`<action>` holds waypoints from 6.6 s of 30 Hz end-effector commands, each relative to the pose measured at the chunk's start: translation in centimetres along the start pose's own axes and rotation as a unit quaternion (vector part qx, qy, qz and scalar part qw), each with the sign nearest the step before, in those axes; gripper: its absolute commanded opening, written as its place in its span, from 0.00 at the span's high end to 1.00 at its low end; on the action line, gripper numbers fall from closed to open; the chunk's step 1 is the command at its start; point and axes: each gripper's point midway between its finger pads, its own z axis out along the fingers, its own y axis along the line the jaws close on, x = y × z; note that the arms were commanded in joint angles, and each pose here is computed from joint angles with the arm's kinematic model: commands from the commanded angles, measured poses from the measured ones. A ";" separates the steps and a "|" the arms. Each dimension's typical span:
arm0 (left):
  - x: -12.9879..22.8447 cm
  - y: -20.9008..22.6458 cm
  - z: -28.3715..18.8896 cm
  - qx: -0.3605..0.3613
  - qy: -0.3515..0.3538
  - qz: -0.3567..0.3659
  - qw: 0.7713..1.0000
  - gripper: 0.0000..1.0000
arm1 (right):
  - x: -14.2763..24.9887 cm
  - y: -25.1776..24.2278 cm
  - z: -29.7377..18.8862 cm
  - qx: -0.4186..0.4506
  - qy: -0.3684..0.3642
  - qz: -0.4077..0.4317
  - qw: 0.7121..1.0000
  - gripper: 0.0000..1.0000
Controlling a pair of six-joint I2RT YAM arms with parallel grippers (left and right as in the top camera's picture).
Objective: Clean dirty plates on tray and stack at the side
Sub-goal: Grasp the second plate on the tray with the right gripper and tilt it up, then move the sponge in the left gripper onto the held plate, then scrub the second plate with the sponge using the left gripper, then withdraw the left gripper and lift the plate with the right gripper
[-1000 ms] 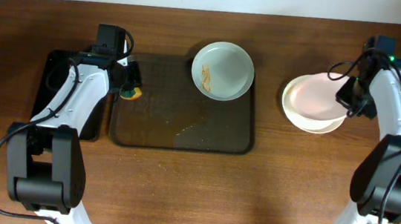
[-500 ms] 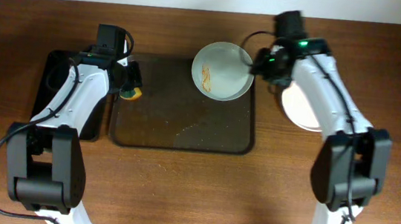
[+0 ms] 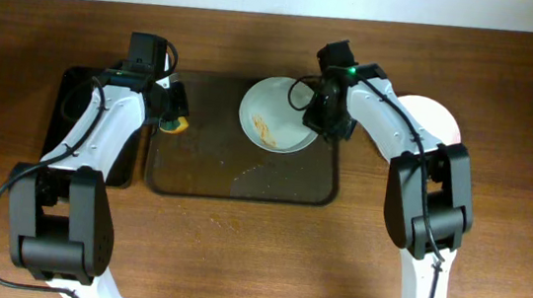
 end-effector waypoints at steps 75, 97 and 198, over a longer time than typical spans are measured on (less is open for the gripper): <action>0.0 -7.5 11.3 0.009 -0.068 0.252 0.965 0.99 | 4.6 8.9 4.0 -0.062 0.042 -0.153 0.985 0.96; 11.8 -7.4 6.8 0.139 0.206 0.387 0.888 0.99 | 4.4 9.0 4.0 -0.063 0.038 -0.154 0.985 0.96; -3.9 -3.4 -1.0 0.159 0.147 0.114 0.970 0.99 | 4.9 9.3 1.8 -0.138 0.088 -0.176 0.971 0.96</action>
